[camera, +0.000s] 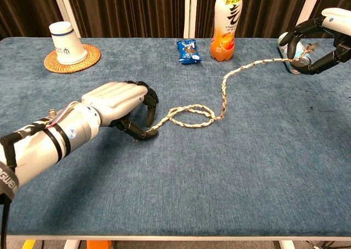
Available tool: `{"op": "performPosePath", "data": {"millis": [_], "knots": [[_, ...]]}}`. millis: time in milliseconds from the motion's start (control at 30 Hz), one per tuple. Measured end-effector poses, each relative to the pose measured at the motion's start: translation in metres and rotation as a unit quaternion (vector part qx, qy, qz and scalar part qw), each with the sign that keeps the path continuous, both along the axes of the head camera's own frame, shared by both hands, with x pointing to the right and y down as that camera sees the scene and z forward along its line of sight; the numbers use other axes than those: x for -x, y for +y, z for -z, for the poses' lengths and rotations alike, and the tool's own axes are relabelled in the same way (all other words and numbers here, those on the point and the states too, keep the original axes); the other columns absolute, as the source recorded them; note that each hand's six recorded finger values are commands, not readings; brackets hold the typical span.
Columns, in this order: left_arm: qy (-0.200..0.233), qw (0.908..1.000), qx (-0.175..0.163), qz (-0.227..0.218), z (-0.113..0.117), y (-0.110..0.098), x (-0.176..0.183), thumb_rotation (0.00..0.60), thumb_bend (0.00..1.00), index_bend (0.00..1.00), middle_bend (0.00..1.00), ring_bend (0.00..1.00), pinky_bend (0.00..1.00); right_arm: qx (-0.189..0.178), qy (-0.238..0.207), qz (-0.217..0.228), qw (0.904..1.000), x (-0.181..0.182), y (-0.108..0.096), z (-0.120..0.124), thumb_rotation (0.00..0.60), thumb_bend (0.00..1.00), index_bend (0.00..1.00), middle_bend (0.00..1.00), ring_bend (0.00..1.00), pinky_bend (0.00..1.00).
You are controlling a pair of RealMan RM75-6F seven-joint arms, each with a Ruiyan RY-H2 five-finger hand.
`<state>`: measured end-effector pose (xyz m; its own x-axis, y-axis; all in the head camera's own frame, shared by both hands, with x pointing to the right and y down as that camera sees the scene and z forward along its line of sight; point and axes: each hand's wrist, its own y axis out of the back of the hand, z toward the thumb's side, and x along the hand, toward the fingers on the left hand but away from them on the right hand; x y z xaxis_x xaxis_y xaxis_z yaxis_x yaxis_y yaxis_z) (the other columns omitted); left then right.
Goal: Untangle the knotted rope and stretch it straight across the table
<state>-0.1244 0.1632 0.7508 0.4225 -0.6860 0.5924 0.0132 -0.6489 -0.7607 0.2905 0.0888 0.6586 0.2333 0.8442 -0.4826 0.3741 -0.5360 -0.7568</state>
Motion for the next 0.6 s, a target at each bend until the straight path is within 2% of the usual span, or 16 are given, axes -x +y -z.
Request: {"op": "performPosePath", "data": {"millis": [200, 600], "knots": [[0.004, 1.0000, -0.002, -0.004, 0.0009, 0.0011, -0.0013, 0.485, 0.34, 0.57, 0.17, 0.05, 0.07, 0.001, 0.000, -0.003, 1.0000, -0.0024, 0.0001, -0.0011, 0.600, 0.48, 0.65, 0.24, 0.00, 0.00], [0.012, 0.9998, -0.003, -0.014, 0.0026, 0.0033, -0.0021, 0.572, 0.41, 0.59, 0.18, 0.05, 0.07, 0.000, 0.001, -0.013, 0.9999, -0.0077, 0.0001, -0.0010, 0.600, 0.48, 0.65, 0.24, 0.00, 0.00]]}}
